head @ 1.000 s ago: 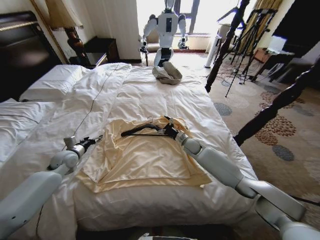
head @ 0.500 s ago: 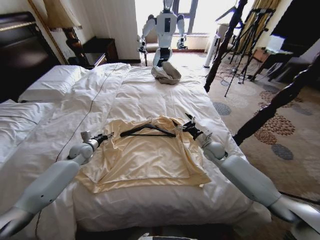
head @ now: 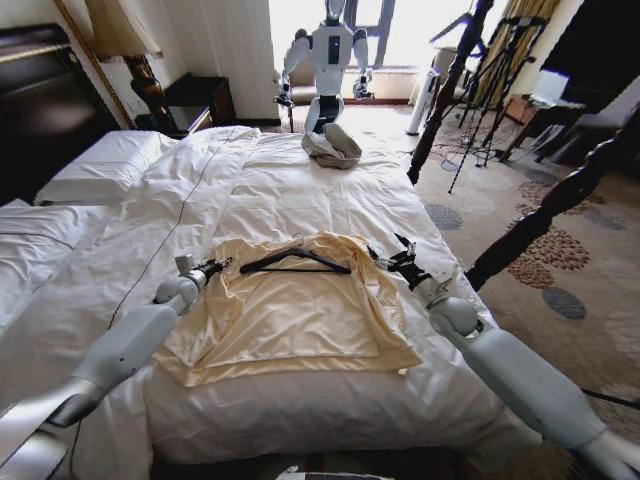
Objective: Pick up the clothes from the bed and hang them on the clothes hanger.
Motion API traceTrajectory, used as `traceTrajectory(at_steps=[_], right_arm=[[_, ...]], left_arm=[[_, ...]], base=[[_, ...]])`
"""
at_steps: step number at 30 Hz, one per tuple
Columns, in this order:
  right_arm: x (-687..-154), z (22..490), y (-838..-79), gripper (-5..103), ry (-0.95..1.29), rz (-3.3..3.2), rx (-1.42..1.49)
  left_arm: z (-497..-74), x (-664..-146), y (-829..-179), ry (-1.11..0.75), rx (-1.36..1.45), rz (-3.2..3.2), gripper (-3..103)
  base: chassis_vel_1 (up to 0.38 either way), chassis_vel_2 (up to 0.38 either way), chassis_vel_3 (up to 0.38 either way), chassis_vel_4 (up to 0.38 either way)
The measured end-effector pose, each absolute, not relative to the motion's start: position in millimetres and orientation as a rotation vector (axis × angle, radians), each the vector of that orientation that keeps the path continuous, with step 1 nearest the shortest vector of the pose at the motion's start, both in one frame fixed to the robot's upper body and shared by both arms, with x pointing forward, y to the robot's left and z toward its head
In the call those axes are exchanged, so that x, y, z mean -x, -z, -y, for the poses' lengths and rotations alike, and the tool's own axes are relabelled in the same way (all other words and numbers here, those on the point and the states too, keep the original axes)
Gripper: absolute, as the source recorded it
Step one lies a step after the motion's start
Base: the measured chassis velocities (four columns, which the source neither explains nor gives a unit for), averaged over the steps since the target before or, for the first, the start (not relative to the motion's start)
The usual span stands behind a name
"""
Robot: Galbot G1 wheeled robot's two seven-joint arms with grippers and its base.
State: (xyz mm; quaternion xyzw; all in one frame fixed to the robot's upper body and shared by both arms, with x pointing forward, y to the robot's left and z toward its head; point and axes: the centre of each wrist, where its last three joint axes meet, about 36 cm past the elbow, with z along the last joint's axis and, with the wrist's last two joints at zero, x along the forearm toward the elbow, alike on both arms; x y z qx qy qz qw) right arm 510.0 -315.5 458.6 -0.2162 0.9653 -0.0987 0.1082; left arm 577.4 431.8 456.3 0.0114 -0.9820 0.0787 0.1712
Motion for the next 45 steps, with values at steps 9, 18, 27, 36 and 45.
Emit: traceTrajectory(at_steps=[9, 18, 27, 36, 45], right_arm=[[-503.6, 323.3, -458.4, 100, 0.289, -2.846, 0.605], [-491.2, 333.7, -453.0, 100, 0.29, -2.865, 0.577], [-480.8, 347.2, -450.0, 100, 0.297, -2.883, 0.544], [-479.2, 351.2, -449.2, 100, 0.297, -2.885, 0.533], [-480.9, 349.8, -448.7, 100, 0.292, -2.884, 0.533]], left_arm=[[-461.4, -576.0, -460.3, -0.13, -0.114, 2.83, 43], [-468.5, -586.1, -454.5, -0.224, -0.13, 2.764, 75], [-473.0, -591.9, -450.1, -0.26, -0.084, 2.73, 86], [-471.3, -589.2, -450.9, -0.273, -0.066, 2.735, 59], [-471.7, -581.1, -446.7, -0.273, -0.063, 2.741, 22]], base=[[0.0, 0.0, 0.0, 0.0], [0.0, 0.0, 0.0, 0.0], [0.0, 0.0, 0.0, 0.0], [0.0, 0.0, 0.0, 0.0], [0.0, 0.0, 0.0, 0.0]])
